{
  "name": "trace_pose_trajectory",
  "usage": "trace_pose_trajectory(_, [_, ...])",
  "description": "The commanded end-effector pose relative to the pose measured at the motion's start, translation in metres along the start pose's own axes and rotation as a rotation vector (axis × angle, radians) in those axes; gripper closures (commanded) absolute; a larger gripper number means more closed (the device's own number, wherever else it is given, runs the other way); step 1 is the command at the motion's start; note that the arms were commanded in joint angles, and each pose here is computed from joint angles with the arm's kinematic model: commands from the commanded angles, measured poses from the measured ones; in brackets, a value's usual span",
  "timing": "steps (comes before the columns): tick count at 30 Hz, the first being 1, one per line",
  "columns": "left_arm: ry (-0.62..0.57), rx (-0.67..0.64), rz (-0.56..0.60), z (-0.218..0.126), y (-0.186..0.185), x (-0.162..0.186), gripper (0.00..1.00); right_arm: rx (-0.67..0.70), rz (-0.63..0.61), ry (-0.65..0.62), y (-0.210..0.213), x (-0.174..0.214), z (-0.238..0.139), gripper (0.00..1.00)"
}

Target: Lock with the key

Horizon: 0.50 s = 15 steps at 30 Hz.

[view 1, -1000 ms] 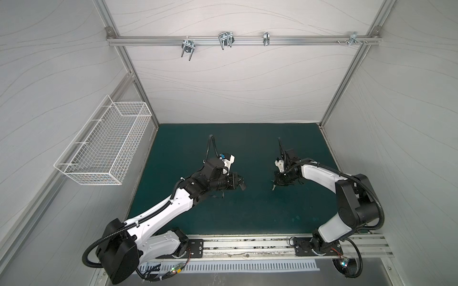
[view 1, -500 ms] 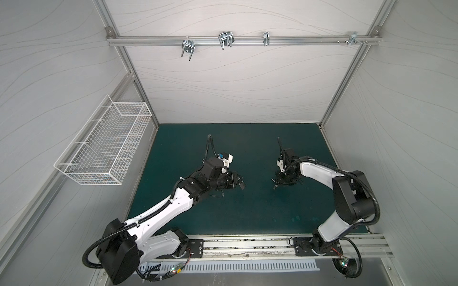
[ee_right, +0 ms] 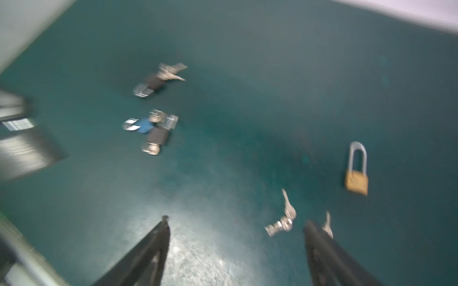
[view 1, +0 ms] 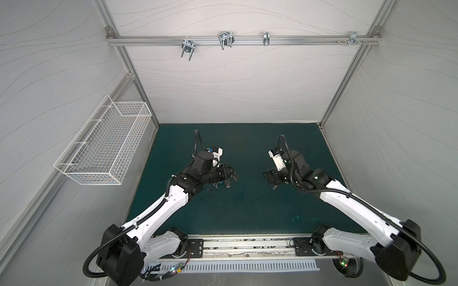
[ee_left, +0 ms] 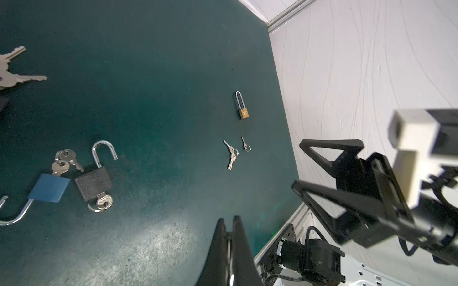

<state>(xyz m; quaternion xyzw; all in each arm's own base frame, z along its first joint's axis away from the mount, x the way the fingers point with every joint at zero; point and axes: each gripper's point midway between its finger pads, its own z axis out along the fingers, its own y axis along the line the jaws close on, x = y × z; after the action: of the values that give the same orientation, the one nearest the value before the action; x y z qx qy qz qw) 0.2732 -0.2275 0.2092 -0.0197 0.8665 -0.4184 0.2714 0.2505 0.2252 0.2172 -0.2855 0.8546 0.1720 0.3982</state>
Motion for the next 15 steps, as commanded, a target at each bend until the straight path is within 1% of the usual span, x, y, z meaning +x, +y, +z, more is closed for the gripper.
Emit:
trace_pose_trajectory(1, [-0.031, 0.156, 0.058, -0.014, -0.046, -0.019, 1.0, -0.142, -0.172, -0.152, 0.033, -0.029, -0.019, 0.09])
trace_pose_trajectory(3, [-0.023, 0.194, 0.062, -0.015, -0.055, -0.02, 1.0, -0.242, -0.213, -0.204, 0.052, -0.038, -0.031, 0.09])
trace_pose_trajectory(5, [-0.013, 0.235, 0.059, -0.016, -0.064, -0.02, 1.0, -0.338, -0.258, -0.227, 0.071, -0.041, -0.041, 0.1])
trace_pose_trajectory(7, [-0.007, 0.264, 0.055, -0.016, -0.07, -0.02, 1.0, -0.382, -0.307, -0.231, 0.085, -0.042, -0.045, 0.11])
trace_pose_trajectory(9, [-0.005, 0.282, 0.058, -0.017, -0.074, -0.02, 1.0, -0.383, -0.338, -0.225, 0.094, -0.042, -0.045, 0.11])
trace_pose_trajectory(10, [-0.005, 0.288, 0.059, -0.017, -0.075, -0.02, 1.0, -0.364, -0.379, -0.228, 0.096, -0.043, -0.044, 0.11])
trace_pose_trajectory(12, [0.001, 0.306, 0.063, -0.017, -0.08, -0.018, 1.0, -0.328, -0.402, -0.22, 0.097, -0.046, -0.039, 0.11])
trace_pose_trajectory(15, [0.013, 0.328, 0.07, -0.016, -0.086, -0.015, 1.0, -0.331, -0.42, -0.205, 0.102, -0.047, -0.032, 0.11])
